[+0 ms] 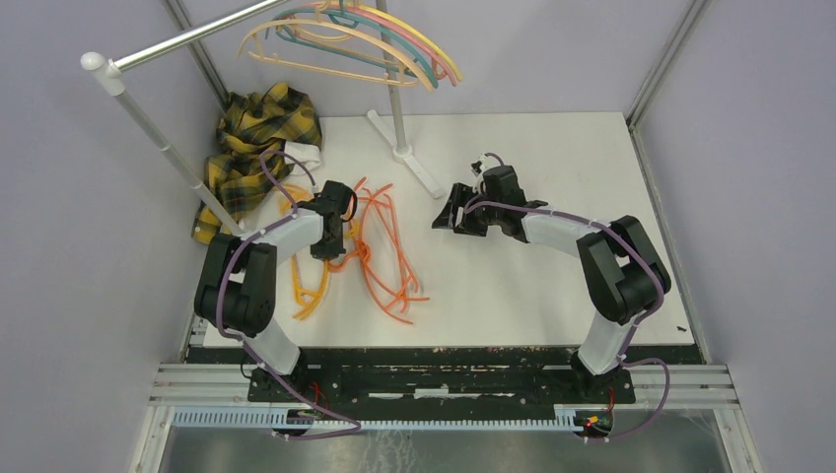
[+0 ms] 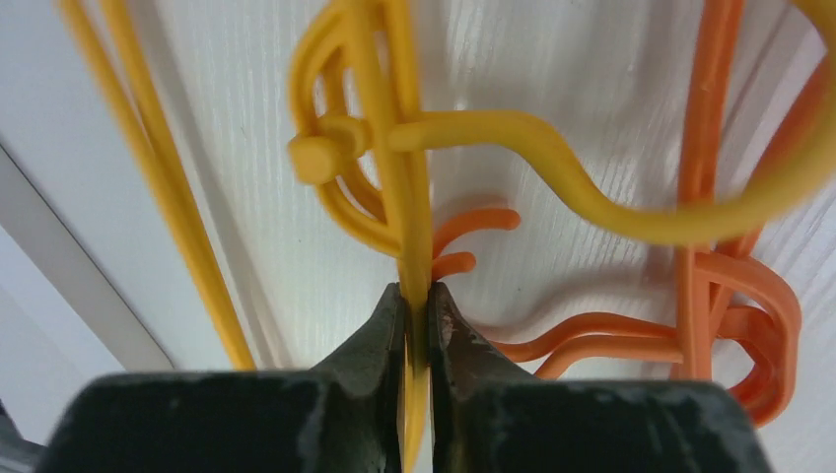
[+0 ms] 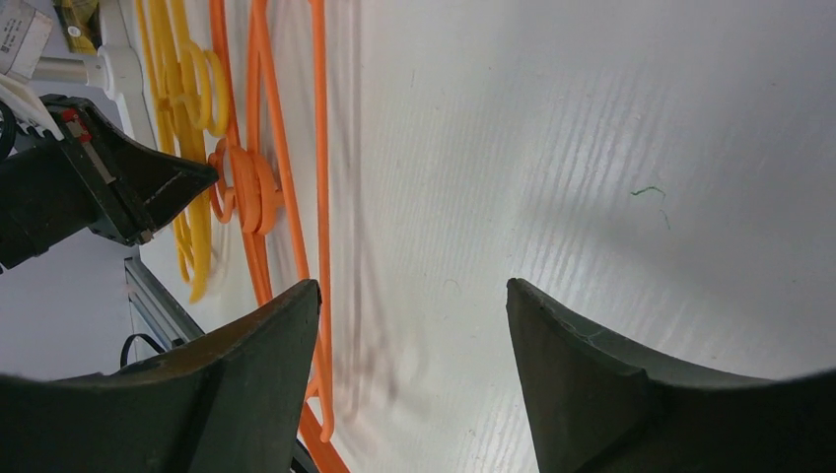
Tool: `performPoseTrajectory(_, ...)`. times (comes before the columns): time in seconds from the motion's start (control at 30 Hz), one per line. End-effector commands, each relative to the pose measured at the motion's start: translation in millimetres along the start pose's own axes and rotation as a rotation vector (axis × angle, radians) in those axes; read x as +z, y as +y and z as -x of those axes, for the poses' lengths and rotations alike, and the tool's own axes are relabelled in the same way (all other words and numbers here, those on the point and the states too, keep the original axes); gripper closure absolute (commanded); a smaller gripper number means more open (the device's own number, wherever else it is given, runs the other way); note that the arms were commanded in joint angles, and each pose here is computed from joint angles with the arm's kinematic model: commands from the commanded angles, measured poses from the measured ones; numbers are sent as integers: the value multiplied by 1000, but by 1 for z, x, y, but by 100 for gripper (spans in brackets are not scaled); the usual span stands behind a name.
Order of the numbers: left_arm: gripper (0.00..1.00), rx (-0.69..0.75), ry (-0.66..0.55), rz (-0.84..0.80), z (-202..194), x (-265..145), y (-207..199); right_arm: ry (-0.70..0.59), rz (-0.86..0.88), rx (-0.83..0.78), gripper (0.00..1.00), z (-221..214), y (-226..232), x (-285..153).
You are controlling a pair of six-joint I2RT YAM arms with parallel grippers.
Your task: Organize the hangers
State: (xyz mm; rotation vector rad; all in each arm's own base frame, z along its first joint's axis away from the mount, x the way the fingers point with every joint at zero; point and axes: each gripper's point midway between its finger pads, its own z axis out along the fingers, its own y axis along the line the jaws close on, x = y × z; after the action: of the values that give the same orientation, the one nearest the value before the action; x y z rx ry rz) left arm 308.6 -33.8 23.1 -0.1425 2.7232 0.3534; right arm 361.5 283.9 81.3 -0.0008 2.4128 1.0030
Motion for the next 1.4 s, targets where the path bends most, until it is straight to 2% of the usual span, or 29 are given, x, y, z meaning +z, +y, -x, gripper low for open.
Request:
performPoseTrajectory(0.0,96,-6,-50,-38,17,-12,-4,-34,37,-9,22,10,5,-2)
performPoseTrajectory(0.13,97,-33,-81,-143,28,-39,-16,-30,35,-6,23,9,3,0)
performPoseTrajectory(0.4,97,-125,-236,-382,49,-132,-28,-28,89,-21,23,10,13,2)
performPoseTrajectory(0.43,97,-138,-263,-466,48,-149,-35,-45,123,-42,24,14,22,-2)
performPoseTrajectory(0.63,97,-176,-338,-727,50,-181,-66,-3,330,-124,25,5,77,-13)
performPoseTrajectory(0.83,97,-176,-400,-947,61,-196,-98,-13,689,-212,26,-17,158,-48)
performPoseTrajectory(0.93,97,-172,-422,-1038,65,-204,-110,-8,833,-250,27,-27,185,-68)
performPoseTrajectory(1.13,97,-188,-499,-1216,83,-241,-123,28,994,-293,32,-49,207,-84)
performPoseTrajectory(1.37,97,-218,-540,-1331,97,-272,-126,46,1025,-285,36,-56,210,-82)
